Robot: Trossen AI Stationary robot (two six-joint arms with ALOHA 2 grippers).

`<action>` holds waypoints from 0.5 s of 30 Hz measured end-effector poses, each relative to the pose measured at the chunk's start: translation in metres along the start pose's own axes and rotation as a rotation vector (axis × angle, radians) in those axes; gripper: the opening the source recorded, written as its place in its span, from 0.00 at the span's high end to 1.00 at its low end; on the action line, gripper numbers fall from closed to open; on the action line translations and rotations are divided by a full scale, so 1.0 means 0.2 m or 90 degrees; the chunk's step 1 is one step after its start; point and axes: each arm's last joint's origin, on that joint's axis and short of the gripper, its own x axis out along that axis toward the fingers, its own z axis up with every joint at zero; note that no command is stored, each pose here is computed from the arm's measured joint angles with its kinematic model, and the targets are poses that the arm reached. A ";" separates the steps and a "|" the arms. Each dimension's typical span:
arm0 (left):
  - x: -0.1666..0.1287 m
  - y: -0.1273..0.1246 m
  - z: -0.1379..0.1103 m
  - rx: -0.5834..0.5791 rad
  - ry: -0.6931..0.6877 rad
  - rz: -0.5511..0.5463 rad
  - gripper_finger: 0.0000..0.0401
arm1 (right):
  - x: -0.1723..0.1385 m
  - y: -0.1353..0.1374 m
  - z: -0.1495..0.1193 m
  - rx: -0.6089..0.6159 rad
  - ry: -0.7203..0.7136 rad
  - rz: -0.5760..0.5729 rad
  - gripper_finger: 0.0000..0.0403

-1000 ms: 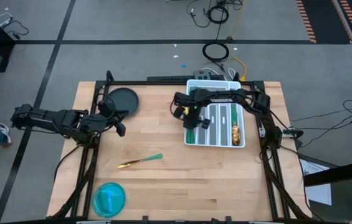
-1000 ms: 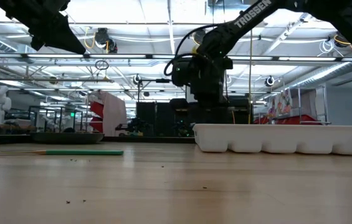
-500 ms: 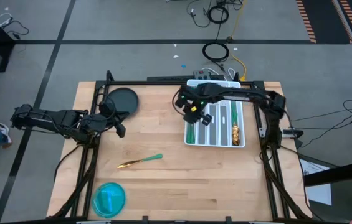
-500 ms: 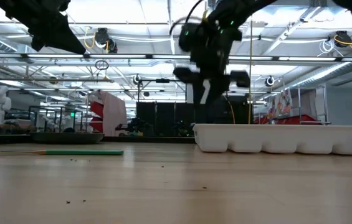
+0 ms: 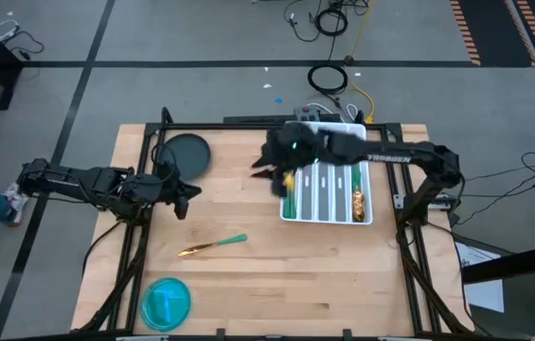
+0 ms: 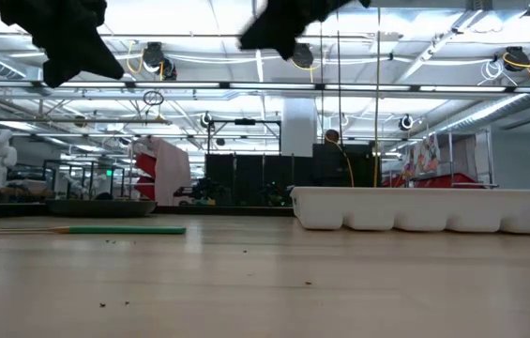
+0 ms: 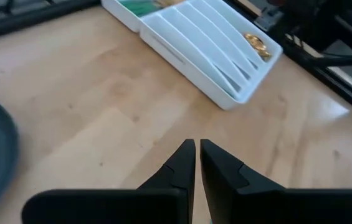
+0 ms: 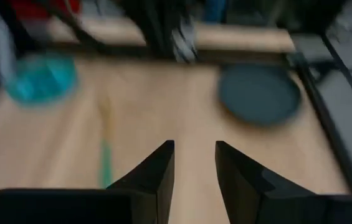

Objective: Sort silverware
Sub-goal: Put the green knife into the silverware tray

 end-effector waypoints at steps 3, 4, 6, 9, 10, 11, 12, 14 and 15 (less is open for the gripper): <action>0.00 -0.01 0.00 -0.012 0.009 -0.012 0.92 | 0.15 0.15 0.03 -0.001 -0.055 0.040 0.74; 0.00 -0.01 0.00 -0.011 0.010 -0.013 0.92 | 0.20 0.20 0.01 -0.010 -0.058 0.049 0.74; 0.00 -0.01 -0.01 -0.008 0.011 -0.016 0.92 | 0.32 0.29 -0.03 -0.027 -0.050 0.071 0.74; -0.01 -0.01 -0.01 0.007 0.012 -0.018 0.92 | 0.46 0.36 -0.08 -0.017 -0.053 0.088 0.71; -0.01 -0.01 -0.01 0.011 0.011 -0.018 0.92 | 0.50 0.38 -0.11 -0.012 -0.053 0.092 0.70; -0.01 -0.01 -0.01 0.013 0.011 -0.017 0.92 | 0.54 0.39 -0.13 -0.011 -0.056 0.096 0.68; -0.01 -0.01 -0.01 0.014 0.009 -0.015 0.92 | 0.58 0.41 -0.15 -0.012 -0.056 0.099 0.66; -0.02 0.00 -0.01 0.015 0.004 -0.006 0.92 | 0.66 0.44 -0.21 -0.015 -0.048 0.108 0.62; -0.02 0.00 -0.01 0.015 0.001 -0.005 0.92 | 0.70 0.46 -0.23 -0.017 -0.045 0.111 0.60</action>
